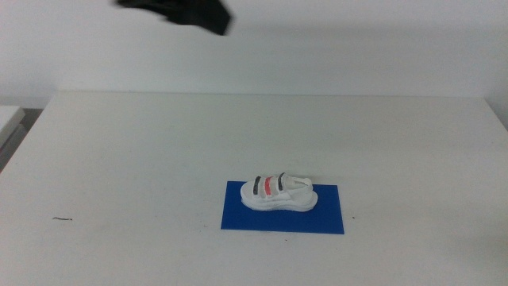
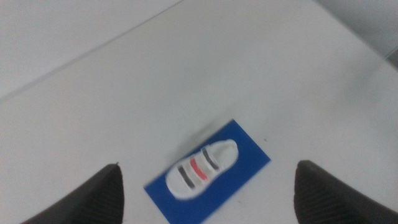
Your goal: Use one arm to grab the shoe from the table and place it on the mat.
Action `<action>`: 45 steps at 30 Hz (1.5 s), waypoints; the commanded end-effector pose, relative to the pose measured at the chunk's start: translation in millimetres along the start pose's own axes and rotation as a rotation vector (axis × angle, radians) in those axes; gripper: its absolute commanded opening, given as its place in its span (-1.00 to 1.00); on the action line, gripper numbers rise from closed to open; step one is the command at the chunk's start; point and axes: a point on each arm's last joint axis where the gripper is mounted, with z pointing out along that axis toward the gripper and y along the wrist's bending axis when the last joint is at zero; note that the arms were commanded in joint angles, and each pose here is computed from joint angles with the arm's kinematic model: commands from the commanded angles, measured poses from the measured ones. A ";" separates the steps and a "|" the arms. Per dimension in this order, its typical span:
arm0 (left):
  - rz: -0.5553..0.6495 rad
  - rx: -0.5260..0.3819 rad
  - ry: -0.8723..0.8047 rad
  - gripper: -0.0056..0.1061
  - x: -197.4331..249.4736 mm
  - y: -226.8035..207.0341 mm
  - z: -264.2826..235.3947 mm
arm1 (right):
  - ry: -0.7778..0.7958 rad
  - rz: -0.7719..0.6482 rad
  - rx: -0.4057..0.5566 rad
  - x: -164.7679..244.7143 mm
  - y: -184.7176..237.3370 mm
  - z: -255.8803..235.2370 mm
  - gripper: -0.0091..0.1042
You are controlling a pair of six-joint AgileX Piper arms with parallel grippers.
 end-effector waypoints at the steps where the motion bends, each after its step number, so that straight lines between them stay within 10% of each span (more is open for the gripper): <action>1: -0.057 0.028 -0.070 0.78 23.0 -10.6 -36.0 | -0.010 -0.013 -0.004 -0.2 0.0 -0.2 0.56; 9: -0.244 -0.401 -0.375 0.78 134.6 -17.1 -83.2 | -0.010 -0.013 -0.004 -0.2 0.0 -0.2 0.56; 18: -0.185 -0.749 -0.625 0.78 241.9 -46.7 -83.0 | -0.010 -0.013 -0.004 -0.2 0.0 -0.2 0.56; 31: -0.221 -0.908 -0.790 0.78 344.6 -54.9 -43.3 | -0.010 -0.013 -0.004 -0.2 0.0 -0.2 0.56; 45: -0.196 -0.925 -0.761 0.78 355.4 -49.2 -31.6 | -0.010 -0.013 -0.004 -0.2 0.0 -0.2 0.56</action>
